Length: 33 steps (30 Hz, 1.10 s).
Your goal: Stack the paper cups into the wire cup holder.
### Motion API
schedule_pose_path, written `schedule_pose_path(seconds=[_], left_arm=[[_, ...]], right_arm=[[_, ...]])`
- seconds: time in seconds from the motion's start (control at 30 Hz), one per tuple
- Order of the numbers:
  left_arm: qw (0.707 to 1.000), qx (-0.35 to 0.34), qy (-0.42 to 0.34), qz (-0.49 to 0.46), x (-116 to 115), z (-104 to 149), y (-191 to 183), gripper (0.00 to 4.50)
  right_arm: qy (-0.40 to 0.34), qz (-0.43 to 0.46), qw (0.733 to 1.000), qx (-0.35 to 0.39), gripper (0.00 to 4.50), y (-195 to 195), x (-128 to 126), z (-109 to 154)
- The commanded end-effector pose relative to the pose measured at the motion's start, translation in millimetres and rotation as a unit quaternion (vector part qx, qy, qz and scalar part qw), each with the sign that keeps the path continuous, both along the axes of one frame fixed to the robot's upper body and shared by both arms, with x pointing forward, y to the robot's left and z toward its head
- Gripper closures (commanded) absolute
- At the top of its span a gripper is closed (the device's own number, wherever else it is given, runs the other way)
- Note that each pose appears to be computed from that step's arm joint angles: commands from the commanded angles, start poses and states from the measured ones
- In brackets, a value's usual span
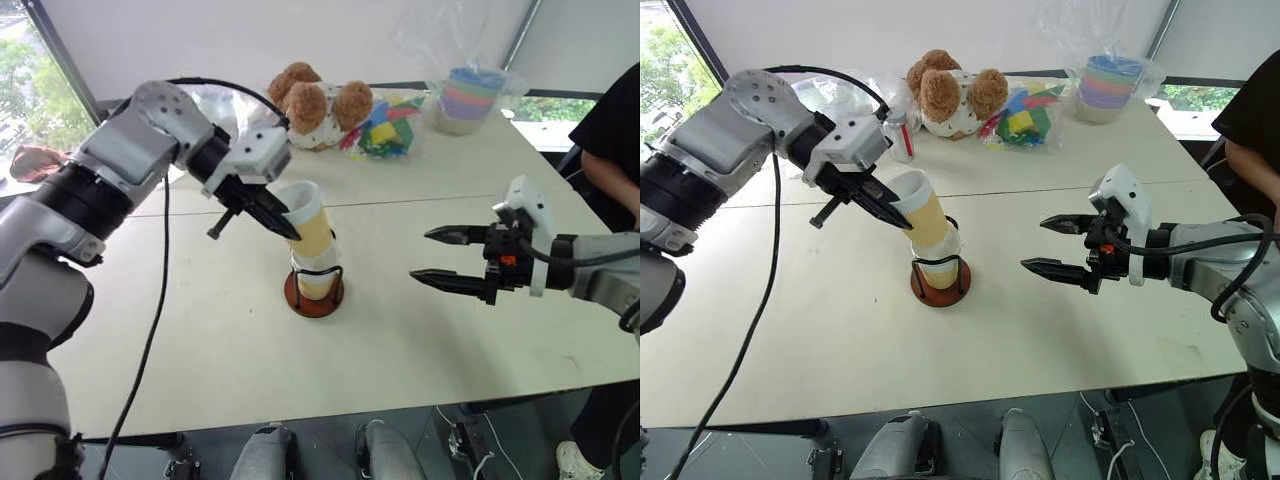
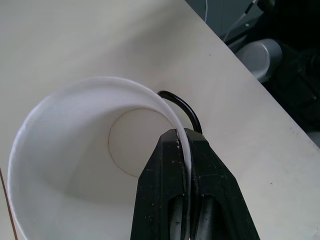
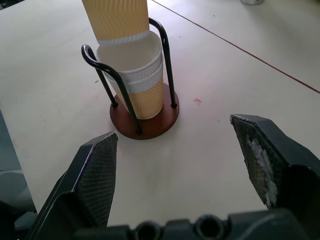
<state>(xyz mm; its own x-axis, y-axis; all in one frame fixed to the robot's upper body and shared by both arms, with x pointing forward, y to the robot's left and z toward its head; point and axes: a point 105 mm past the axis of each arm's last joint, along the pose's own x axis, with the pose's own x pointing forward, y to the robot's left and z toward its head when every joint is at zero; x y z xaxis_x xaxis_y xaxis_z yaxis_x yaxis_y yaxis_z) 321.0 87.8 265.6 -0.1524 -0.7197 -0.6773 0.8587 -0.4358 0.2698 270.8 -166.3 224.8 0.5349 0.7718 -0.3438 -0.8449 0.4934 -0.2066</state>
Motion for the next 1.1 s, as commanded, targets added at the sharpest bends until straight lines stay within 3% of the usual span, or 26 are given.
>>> schedule_pose_path(seconds=[0.03,0.1,0.2,0.43,0.6,0.73,0.87,0.93,1.1], left_arm=[[1.0,0.002,-0.025,-0.015,0,12,-4,4.46],[0.999,0.01,-0.028,-0.015,3,8,-5,4.46],[0.999,0.014,-0.03,-0.017,6,5,-7,3.58],[0.999,-0.004,-0.039,-0.025,9,11,-14,0.02],[0.998,-0.035,-0.05,-0.024,7,29,-17,0.02],[0.993,-0.106,-0.059,0.004,10,62,-15,0.02],[0.977,-0.189,-0.032,0.095,19,81,12,0.02],[0.958,-0.235,-0.023,0.165,26,76,34,0.02],[0.88,-0.31,-0.025,0.36,28,24,83,0.02]], right_arm=[[-0.028,0.0,1.0,0.009,0.59,2,-2,11],[-0.028,-0.002,1.0,0.01,0.59,1,-1,11],[-0.03,-0.003,0.999,0.012,0.59,2,-1,11],[-0.027,-0.008,0.999,0.014,0.59,2,-1,7],[-0.026,-0.008,0.999,0.019,0.59,3,1,6],[-0.023,-0.012,0.999,0.025,0.59,0,4,4],[-0.021,-0.047,0.997,0.056,0.59,-14,15,-2],[-0.023,-0.071,0.995,0.073,0.59,-21,24,-10],[-0.045,-0.14,0.982,0.115,0.59,-32,58,-33]])
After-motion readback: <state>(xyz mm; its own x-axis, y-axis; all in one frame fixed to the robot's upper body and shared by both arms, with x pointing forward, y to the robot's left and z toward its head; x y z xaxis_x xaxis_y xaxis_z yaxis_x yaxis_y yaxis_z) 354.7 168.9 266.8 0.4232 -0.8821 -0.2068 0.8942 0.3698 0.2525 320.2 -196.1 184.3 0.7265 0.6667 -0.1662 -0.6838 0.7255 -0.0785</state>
